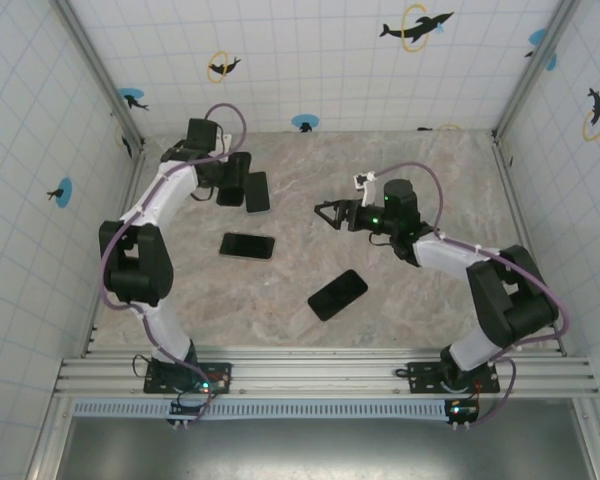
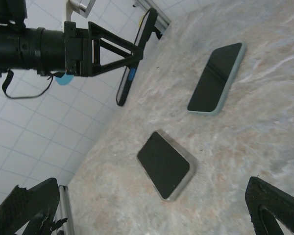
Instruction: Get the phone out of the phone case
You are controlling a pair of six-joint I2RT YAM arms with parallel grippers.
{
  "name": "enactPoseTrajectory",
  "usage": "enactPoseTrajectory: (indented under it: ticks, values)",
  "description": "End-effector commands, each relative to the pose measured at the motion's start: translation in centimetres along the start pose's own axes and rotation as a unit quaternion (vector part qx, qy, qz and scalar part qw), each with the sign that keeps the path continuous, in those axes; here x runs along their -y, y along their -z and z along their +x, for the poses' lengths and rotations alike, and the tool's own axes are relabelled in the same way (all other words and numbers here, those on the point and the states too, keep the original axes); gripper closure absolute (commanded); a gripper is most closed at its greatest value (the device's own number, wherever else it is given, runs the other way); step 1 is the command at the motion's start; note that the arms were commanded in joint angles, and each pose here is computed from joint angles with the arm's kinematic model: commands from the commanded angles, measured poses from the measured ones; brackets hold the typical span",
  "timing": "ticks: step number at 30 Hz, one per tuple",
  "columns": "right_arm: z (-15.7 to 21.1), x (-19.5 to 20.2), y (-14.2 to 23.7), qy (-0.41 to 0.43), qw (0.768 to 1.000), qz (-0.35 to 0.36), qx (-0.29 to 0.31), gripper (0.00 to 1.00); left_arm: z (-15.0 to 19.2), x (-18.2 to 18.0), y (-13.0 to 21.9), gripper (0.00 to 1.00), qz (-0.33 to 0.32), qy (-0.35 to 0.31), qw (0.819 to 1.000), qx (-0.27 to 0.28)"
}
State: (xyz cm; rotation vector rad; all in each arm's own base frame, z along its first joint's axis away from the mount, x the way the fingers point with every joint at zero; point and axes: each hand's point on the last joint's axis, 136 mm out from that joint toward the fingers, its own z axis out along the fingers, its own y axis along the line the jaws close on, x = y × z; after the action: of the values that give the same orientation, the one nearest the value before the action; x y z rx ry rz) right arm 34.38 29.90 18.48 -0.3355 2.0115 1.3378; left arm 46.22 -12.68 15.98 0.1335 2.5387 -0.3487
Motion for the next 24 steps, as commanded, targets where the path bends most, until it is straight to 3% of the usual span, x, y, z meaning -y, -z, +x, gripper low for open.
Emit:
enactPoseTrajectory:
  ticks: [1, 5, 13, 20, 24]
  values:
    - [-1.4, -2.0, -1.6, -0.002, 0.999, -0.038, 0.012, 0.00, -2.0, 2.7, 2.6, 0.60, 0.034, 0.090, 0.992, 0.080]
    - [-1.1, -3.1, -3.1, -0.009, 0.998, -0.062, 0.006, 0.00, -1.3, 4.5, 3.1, 0.61, 0.046, 0.128, 0.986, 0.097]
    - [-0.5, -3.6, -5.8, -0.020, 0.997, -0.078, -0.014, 0.16, 0.0, 9.3, 3.3, 0.64, 0.073, 0.128, 0.984, 0.096]
    - [0.8, -3.4, -7.4, -0.037, 0.995, -0.084, -0.028, 0.33, 0.9, 12.5, 3.5, 0.64, 0.092, 0.113, 0.985, 0.090]
    - [0.7, -3.0, -7.8, -0.042, 0.996, -0.076, -0.025, 0.49, 1.3, 13.5, 3.7, 0.64, 0.100, 0.106, 0.985, 0.087]
